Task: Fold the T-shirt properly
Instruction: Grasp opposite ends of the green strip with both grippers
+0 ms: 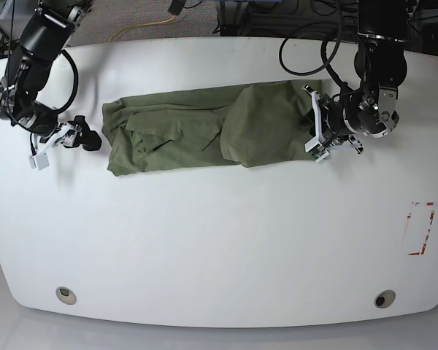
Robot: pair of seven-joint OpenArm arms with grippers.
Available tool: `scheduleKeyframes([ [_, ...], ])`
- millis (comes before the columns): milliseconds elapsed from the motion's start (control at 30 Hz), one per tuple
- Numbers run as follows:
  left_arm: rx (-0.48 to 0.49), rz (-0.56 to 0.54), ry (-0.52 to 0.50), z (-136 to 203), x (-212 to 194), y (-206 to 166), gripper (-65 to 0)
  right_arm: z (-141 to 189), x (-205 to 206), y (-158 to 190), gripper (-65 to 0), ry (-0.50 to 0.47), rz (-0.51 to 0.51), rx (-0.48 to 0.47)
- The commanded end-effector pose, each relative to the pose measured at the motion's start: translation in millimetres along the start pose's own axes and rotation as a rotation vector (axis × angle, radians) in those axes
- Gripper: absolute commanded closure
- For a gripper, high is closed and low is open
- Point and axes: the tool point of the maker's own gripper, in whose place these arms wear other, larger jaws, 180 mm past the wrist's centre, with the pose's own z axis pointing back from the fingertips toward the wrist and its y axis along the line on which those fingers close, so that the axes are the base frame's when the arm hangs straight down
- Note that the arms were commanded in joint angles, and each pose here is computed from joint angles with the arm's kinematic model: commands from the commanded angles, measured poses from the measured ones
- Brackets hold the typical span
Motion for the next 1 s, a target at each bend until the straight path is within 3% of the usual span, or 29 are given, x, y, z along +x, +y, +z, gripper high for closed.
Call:
scheduleKeyframes([
  [0,0.040,-0.024,0.012,7.3,1.5,14.4,-13.3,0.2,8.6,8.4,-48.2,-0.044,0.013,0.023],
  [333,0.037,-0.020,0.014,6.4,0.6,13.9,-13.3,-30.2,-24.2,63.8,-48.2,-0.026,0.001,0.131],
  [533,0.034,-0.022,0.011,6.0,1.6,12.2,-13.3,-45.1,-17.0,83.5,-48.2,-0.056,-0.014,0.179],
  [833,0.036,-0.023,0.014,6.2,1.1,12.2,-13.3,-72.2,-2.8,92.9,-47.7,0.002,0.057,0.095],
  [900,0.039,-0.025,0.015,6.3,1.3,13.0,-13.3,-74.7,-3.4,94.0,-43.8,0.010,0.061,0.089],
  [967,0.040,-0.027,0.015,6.2,1.8,13.2,-13.3,-76.0,-3.9,94.4,-32.3,0.015,0.063,0.084],
])
